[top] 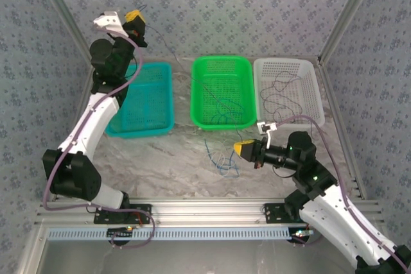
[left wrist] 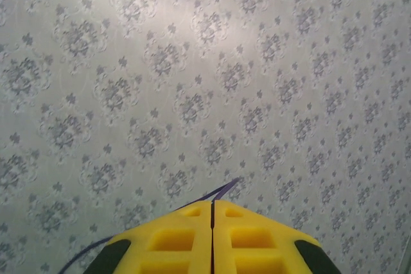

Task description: Untangle the cables

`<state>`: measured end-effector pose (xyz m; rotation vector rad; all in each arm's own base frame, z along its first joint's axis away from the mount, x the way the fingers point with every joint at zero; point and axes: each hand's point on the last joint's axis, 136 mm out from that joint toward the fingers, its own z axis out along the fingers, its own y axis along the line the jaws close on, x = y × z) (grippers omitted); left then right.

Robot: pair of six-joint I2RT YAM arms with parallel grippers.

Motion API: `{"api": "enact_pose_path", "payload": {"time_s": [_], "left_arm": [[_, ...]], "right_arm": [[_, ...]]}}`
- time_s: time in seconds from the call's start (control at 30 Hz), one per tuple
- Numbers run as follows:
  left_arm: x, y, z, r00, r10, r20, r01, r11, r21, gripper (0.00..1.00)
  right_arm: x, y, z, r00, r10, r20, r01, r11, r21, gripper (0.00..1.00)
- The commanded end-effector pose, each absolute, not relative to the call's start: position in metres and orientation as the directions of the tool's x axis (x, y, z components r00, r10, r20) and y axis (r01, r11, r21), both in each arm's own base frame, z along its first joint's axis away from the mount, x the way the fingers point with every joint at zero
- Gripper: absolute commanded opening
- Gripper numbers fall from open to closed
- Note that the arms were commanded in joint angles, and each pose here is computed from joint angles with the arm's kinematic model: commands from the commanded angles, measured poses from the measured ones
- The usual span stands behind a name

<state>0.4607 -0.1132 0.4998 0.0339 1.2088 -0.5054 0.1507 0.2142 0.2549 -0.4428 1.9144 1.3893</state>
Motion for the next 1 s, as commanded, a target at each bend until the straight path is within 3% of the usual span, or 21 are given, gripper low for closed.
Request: {"api": "enact_pose_path", "payload": {"time_s": [0.0,0.27,0.37,0.47,0.6,0.97], "left_arm": [[0.461,-0.118,0.519,0.312,-0.386,-0.868,0.440,0.869,-0.227,0.07],[0.475,-0.125,0.534,0.307,-0.448,-0.840,0.489,0.831,-0.265,0.06],[0.479,-0.131,0.537,0.275,-0.508,-0.816,0.542,0.783,-0.305,0.06],[0.479,-0.152,0.537,0.228,-0.560,-0.796,0.618,0.715,-0.326,0.06],[0.477,-0.208,0.523,0.153,-0.569,-0.808,0.704,0.637,-0.316,0.06],[0.483,-0.401,0.444,-0.084,-0.459,-0.884,0.859,0.416,-0.298,0.06]], "right_arm": [[0.142,0.204,0.240,-0.740,0.074,-0.668,-0.586,0.415,0.696,0.00],[0.145,0.165,0.203,-0.805,0.019,-0.593,-0.461,0.610,0.645,0.00],[0.158,0.158,0.208,-0.791,0.051,-0.610,-0.450,0.627,0.636,0.00],[0.185,0.139,0.214,-0.762,0.107,-0.638,-0.388,0.714,0.582,0.00],[0.232,0.101,0.223,-0.694,0.227,-0.683,-0.237,0.824,0.515,0.00],[0.305,0.013,0.222,-0.624,0.340,-0.704,0.035,0.912,0.409,0.00]]}}
